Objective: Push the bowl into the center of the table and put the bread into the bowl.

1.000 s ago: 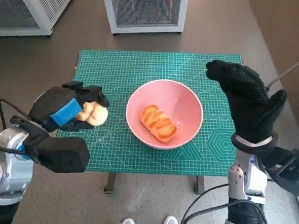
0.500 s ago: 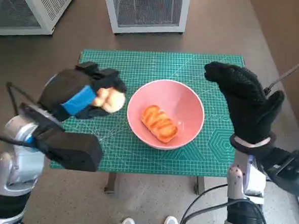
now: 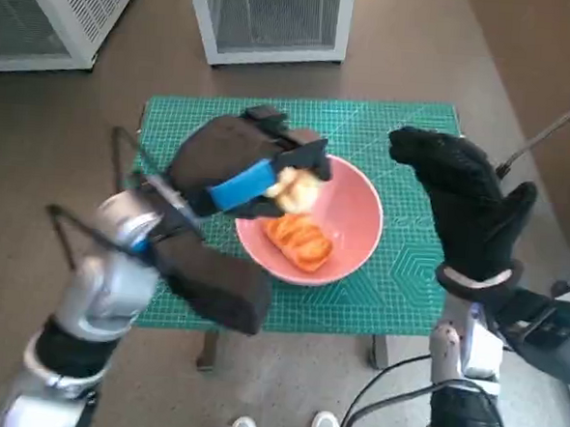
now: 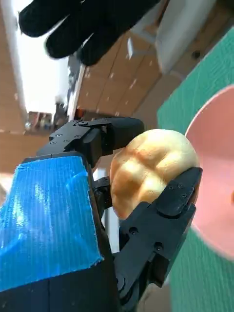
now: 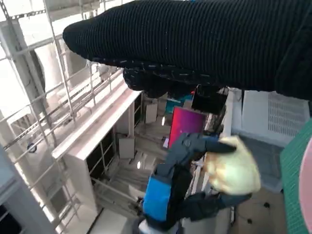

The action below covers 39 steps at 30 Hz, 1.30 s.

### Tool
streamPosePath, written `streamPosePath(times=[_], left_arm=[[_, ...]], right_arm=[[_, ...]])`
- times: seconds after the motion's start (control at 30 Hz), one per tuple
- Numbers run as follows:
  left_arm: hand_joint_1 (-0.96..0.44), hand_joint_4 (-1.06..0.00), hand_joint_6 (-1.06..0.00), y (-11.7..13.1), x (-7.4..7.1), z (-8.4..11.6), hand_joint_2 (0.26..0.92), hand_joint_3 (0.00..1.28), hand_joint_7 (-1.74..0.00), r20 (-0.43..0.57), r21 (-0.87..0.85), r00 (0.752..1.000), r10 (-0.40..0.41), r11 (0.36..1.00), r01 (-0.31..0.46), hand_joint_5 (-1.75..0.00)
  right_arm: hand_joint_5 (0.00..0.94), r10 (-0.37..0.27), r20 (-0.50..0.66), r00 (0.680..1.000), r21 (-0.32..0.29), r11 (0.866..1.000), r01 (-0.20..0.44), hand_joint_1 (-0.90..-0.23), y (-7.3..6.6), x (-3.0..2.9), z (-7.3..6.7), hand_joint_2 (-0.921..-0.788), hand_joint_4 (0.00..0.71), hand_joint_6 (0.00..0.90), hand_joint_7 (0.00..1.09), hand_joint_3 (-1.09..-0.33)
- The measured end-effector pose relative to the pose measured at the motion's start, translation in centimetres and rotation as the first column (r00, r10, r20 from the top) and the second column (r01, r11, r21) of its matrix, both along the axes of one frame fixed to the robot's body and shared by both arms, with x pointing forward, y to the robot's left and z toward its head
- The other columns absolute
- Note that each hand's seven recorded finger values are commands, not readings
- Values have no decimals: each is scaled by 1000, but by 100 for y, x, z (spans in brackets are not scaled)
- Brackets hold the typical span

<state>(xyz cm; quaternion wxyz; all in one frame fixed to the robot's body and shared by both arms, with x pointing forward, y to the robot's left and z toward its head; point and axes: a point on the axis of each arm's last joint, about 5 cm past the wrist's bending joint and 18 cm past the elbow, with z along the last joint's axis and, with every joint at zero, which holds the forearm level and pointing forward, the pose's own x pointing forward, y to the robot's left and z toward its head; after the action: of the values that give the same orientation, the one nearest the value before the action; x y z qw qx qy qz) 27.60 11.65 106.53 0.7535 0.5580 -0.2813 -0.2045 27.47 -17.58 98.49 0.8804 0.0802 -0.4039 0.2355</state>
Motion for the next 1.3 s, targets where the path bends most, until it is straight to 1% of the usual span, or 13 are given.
streamPosePath(times=[0.1, 0.17, 0.2, 0.23, 0.27, 0.3, 0.33, 0.37, 0.47, 0.57, 0.67, 0.9, 1.3], left_arm=[[2, -701, -587, -62, 58, -90, 920, 80, -1162, -27, -12, 1000, -16, 1000, 15, -1199], [1, -558, -468, -101, 99, -159, 921, 194, -1327, -50, -21, 998, -26, 999, 25, -1300], [-24, -473, -400, -120, 119, -195, 893, 193, -1219, -64, -25, 998, -30, 999, 29, -1151], [-61, -402, -346, -135, 135, -228, 861, 181, -975, -76, -29, 997, -33, 999, 31, -833], [-150, -302, -269, -149, 151, -265, 839, 154, -764, -87, -30, 996, -37, 999, 35, -556], [-183, -271, -246, -157, 162, -293, 836, 136, -679, -97, -28, 995, -38, 999, 36, -448], [-229, -229, -218, -165, 175, -326, 836, 102, -548, -108, -25, 993, -40, 999, 37, -289], [-324, -181, -182, -169, 184, -348, 841, 82, -454, -117, -22, 992, -40, 999, 38, -186], [-545, -116, -133, -172, 203, -398, 878, 64, -336, -126, -7, 991, -37, 999, 36, -61], [-651, -88, -114, -173, 204, -414, 906, 76, -293, -115, 7, 993, -34, 999, 35, -20], [-683, -68, -95, -166, 201, -413, 916, 99, -272, -91, 12, 995, -37, 999, 38, -6], [-695, -42, -85, -137, 194, -434, 921, 126, -259, -69, -5, 997, -35, 999, 35, -1], [-726, -63, -104, 34, 155, -508, 921, 312, -246, -110, -195, 992, -67, 980, 45, -9]], right_arm=[[542, -1, 0, 1000, 0, 1000, 1, -366, -2, -2, -3, -921, 330, 79, 1001, -566], [546, -3, -1, 1000, 0, 1000, 3, -363, -8, -4, -6, -921, 328, 81, 998, -563], [547, -4, -1, 1000, -1, 1000, 4, -362, -9, -6, -8, -921, 328, 82, 997, -563], [548, -5, -1, 1000, -1, 1000, 5, -361, -11, -7, -10, -921, 327, 83, 996, -562], [549, -5, -2, 1000, -1, 1000, 5, -359, -12, -9, -14, -921, 328, 85, 992, -560], [549, -6, -3, 1000, -1, 1000, 6, -359, -13, -11, -16, -921, 328, 86, 991, -559], [549, -7, -4, 1000, 0, 1000, 7, -358, -16, -13, -21, -921, 328, 88, 988, -558], [549, -9, -4, 1000, 0, 1000, 9, -358, -19, -16, -25, -921, 328, 89, 986, -558], [548, -13, -7, 1000, -1, 1000, 13, -356, -29, -23, -36, -921, 328, 91, 982, -557], [547, -16, -6, 1000, -3, 1000, 16, -356, -37, -24, -33, -921, 329, 93, 978, -557], [545, -19, -6, 1000, -4, 1000, 19, -359, -39, -24, -32, -921, 330, 95, 975, -555], [540, -24, -7, 1000, 0, 1000, 24, -370, -37, -24, -29, -921, 335, 101, 967, -548], [507, -29, -3, 1000, 3, 1000, 29, -369, -42, -27, -16, -921, 355, 123, 935, -540]])
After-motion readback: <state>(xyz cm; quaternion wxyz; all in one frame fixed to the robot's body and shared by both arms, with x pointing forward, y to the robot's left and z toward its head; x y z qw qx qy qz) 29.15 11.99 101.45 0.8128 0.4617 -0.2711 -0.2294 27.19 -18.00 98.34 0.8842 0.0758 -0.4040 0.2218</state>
